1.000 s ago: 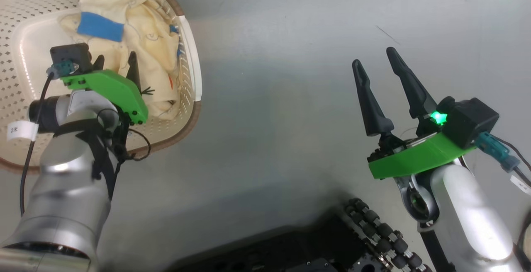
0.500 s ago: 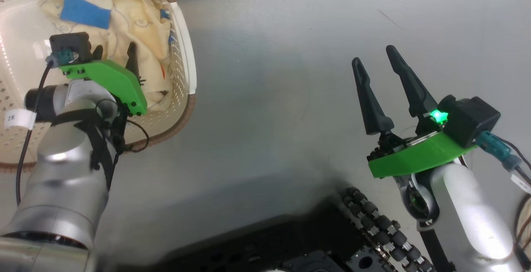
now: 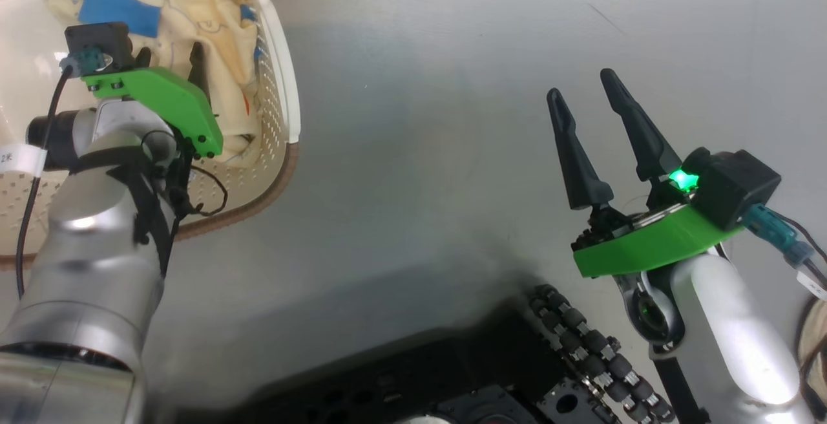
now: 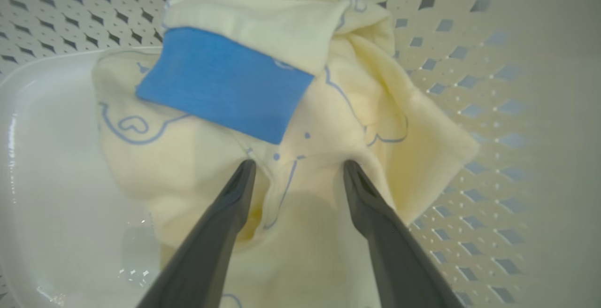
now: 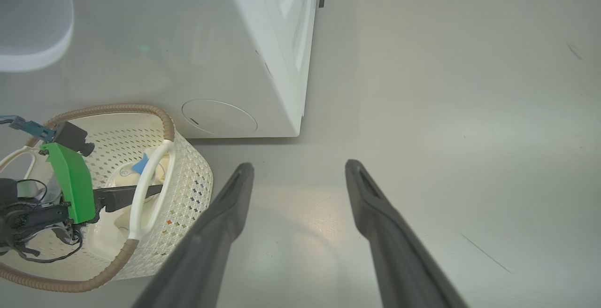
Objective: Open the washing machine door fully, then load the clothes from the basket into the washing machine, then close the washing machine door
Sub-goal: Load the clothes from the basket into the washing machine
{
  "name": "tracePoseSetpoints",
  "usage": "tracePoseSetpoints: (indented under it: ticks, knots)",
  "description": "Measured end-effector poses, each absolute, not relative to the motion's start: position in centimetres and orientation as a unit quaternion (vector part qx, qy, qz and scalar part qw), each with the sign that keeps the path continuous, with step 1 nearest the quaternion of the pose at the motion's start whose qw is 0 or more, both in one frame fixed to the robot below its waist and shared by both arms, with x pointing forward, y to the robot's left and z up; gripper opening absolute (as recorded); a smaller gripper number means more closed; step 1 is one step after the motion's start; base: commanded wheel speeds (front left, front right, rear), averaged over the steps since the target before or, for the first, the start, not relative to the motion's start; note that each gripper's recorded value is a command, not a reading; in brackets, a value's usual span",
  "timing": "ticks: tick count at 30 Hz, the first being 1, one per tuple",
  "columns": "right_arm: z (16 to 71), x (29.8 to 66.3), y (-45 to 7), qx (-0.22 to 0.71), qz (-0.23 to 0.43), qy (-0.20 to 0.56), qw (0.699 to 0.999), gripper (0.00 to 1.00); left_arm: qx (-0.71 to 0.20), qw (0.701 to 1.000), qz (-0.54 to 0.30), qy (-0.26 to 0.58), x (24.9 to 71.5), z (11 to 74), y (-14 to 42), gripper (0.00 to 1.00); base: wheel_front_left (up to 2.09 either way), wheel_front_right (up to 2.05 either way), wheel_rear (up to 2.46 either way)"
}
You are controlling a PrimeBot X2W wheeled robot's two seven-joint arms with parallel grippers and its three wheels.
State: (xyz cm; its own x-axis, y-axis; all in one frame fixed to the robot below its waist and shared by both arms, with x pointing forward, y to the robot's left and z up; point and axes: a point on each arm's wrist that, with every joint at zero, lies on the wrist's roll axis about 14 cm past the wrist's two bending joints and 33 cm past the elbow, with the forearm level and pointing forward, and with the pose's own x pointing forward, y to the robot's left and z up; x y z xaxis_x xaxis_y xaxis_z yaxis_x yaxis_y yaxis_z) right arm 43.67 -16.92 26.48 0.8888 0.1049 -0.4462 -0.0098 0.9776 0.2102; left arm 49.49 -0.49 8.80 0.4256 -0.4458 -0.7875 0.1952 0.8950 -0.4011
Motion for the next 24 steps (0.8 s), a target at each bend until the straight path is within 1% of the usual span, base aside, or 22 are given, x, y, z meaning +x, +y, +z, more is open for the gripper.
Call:
tracePoseSetpoints:
  ticks: [4, 14, 19, 20, 22, 24]
  knots:
    - [26.3, 43.6, -17.0, 0.101, 0.029, 0.236, 0.966, 1.0, -0.119, 0.829, -0.184, 0.514, 49.2, 8.2, -0.2, 1.0, 0.0, 0.0, 0.0]
    - [26.1, 43.7, -16.9, 0.102, 0.029, 0.236, 0.966, 1.0, -0.151, 0.815, -0.156, 0.537, 48.7, 7.5, 0.1, 1.0, 0.0, 0.0, 0.0]
    - [26.1, 43.5, -16.9, 0.103, 0.027, 0.237, 0.966, 1.0, -0.155, 0.814, -0.156, 0.537, 48.7, 7.6, 0.2, 1.0, 0.0, 0.0, 0.0]
    - [26.1, 43.4, -17.0, 0.103, 0.027, 0.239, 0.965, 1.0, -0.156, 0.815, -0.155, 0.537, 48.7, 7.6, 0.3, 0.85, 0.0, 0.0, 0.0]
    - [26.1, 43.3, -17.0, 0.103, 0.026, 0.239, 0.965, 1.0, -0.162, 0.814, -0.155, 0.536, 48.8, 7.7, 0.2, 0.0, 0.0, 0.0, 0.0]
    - [26.2, 43.4, -17.0, 0.103, 0.026, 0.237, 0.966, 1.0, -0.162, 0.814, -0.157, 0.536, 48.8, 7.8, 0.2, 0.0, 0.0, 0.0, 0.0]
